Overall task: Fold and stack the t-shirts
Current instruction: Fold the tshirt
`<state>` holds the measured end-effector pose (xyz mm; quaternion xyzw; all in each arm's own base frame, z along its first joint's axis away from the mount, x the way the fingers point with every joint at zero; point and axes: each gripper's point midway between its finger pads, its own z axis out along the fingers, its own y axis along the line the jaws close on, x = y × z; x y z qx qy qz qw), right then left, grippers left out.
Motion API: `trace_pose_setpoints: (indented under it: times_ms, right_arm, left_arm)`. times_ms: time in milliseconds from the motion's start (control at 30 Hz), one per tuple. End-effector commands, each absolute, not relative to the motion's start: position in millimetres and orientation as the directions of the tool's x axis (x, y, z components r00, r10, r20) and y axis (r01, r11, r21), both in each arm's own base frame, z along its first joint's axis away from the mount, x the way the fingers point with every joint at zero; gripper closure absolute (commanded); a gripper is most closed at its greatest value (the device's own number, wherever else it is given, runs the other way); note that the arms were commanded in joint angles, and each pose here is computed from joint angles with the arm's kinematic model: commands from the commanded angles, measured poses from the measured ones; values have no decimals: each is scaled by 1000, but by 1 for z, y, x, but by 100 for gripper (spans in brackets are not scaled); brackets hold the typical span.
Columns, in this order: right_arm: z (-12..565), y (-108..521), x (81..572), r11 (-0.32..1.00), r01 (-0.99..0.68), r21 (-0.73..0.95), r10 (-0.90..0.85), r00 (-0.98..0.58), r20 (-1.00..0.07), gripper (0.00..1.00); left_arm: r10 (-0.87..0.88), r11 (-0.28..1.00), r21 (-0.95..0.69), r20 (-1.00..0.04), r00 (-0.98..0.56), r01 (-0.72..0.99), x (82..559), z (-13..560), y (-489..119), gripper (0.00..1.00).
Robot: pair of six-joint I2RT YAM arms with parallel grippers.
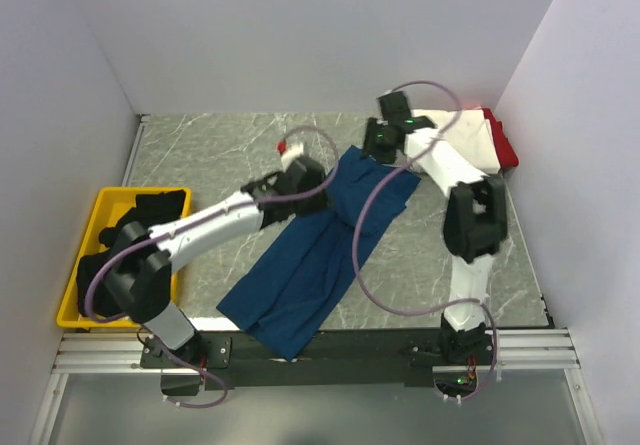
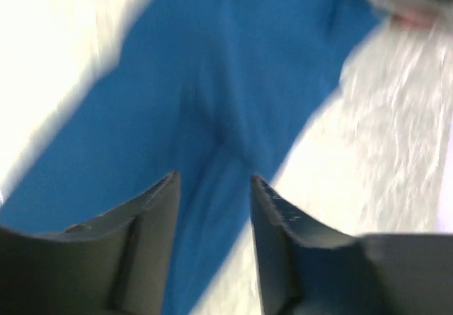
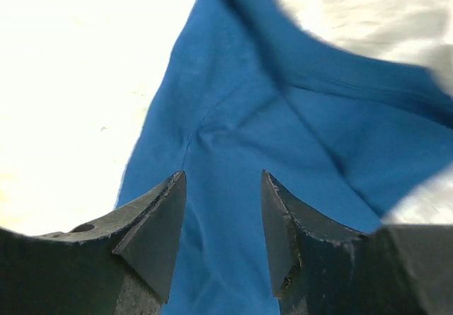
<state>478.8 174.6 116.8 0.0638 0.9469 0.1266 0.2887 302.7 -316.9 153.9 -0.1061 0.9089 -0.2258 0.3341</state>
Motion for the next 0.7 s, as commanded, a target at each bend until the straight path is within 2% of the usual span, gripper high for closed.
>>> trace_pose_setpoints:
  times_ms: [0,100,267,400,533,667]
  right_arm:
    - [162,142,480,902,127,414,369,-724,-583,46]
    - [124,121,453,872,196,449,430,-746,-508,46]
    - [99,108,438,815,242,527,512,-727,-458,46]
    - [73,102,425,796,294,529,548,-720,-425,46]
    - [61,92,418,787,335,519,577,-699,-423,45]
    - [54,88,411,785,351,511,586,-690,-425,45]
  left_arm:
    - [-214,914,-386,-721,-659,125,371,179,-313,47]
    - [-137,907,-358,-750,-647,223,411,177,-317,44]
    - [9,886,-281,-784,-620,368,464,155,-332,35]
    - [80,804,-319,-778,-623,502,476,137,-355,32]
    - [134,812,-296,-745,-654,503,493,96,-354,32]
    - [136,799,-309,-743,-655,516,504,87,-358,33]
